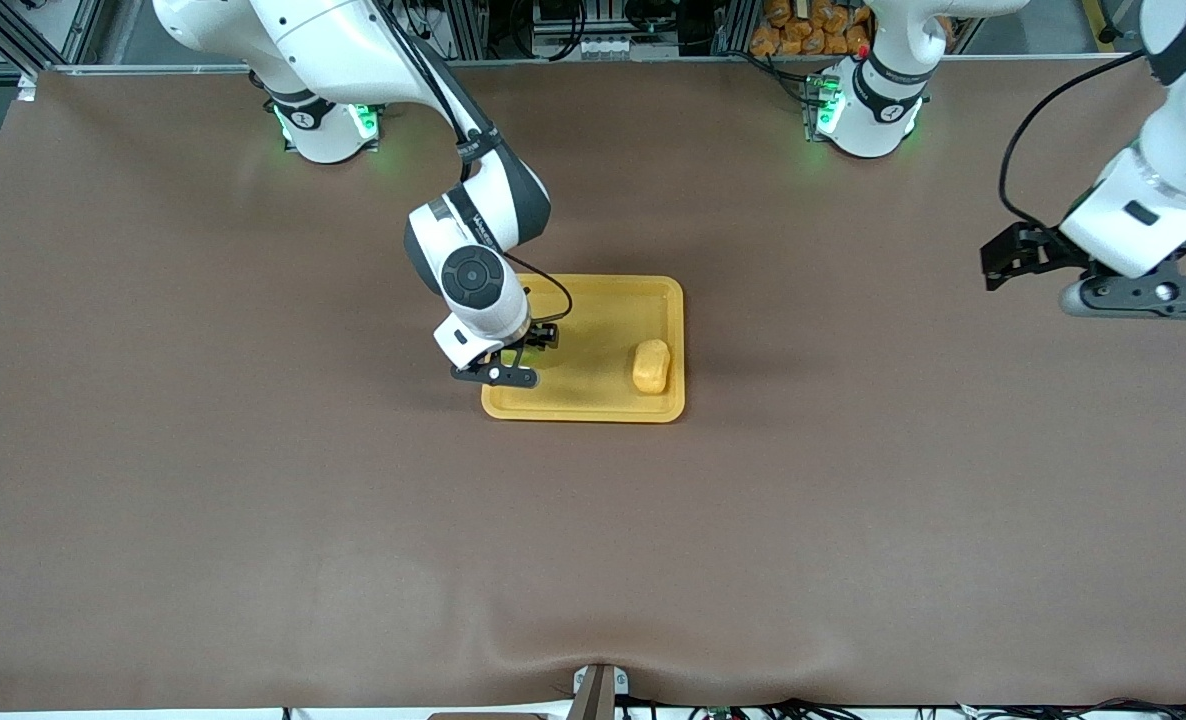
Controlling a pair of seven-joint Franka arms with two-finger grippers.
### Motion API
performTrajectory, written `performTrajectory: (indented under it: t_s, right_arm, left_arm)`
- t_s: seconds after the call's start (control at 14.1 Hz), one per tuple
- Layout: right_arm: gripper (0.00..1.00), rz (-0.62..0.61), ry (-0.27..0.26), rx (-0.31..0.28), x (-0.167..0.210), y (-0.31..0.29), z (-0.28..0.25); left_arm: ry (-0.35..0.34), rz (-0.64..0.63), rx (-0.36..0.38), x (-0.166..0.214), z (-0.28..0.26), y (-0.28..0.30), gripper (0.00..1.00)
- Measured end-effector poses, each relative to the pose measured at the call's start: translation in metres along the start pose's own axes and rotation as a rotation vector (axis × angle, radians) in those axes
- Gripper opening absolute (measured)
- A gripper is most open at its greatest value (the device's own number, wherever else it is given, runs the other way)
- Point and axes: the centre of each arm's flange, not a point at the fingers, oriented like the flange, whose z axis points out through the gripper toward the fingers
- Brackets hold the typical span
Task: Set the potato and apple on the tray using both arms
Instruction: 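Release the potato and withdraw the left gripper while the right gripper carries the apple, then lower the apple onto the tray beside the potato with the right gripper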
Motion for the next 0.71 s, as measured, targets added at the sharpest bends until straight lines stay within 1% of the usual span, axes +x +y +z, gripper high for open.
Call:
performTrajectory:
  t_s: [0.21,0.43,0.5,0.57,0.71]
  right_arm:
    - [0.83,0.001,0.006,-0.003,0.002,0.0,0.014]
    - [0.83,0.001,0.005,-0.005,0.002,-0.001,0.016]
    - [0.88,0.001,0.005,-0.005,0.002,-0.001,0.017]
    - [0.98,0.001,0.003,-0.007,0.002,-0.001,0.019]
    - [1.0,0.0,0.0,-0.01,0.002,-0.002,0.022]
  left_arm:
    - [-0.017,-0.009,0.002,-0.006,-0.011,-0.005,1.0]
    - [-0.032,-0.016,0.003,-0.013,-0.024,-0.009,1.0]
    - [-0.035,-0.016,0.004,-0.015,-0.025,-0.009,1.0]
    - [-0.036,-0.017,0.004,-0.015,-0.026,-0.01,1.0]
    - [-0.035,-0.017,0.004,-0.016,-0.027,-0.01,1.0]
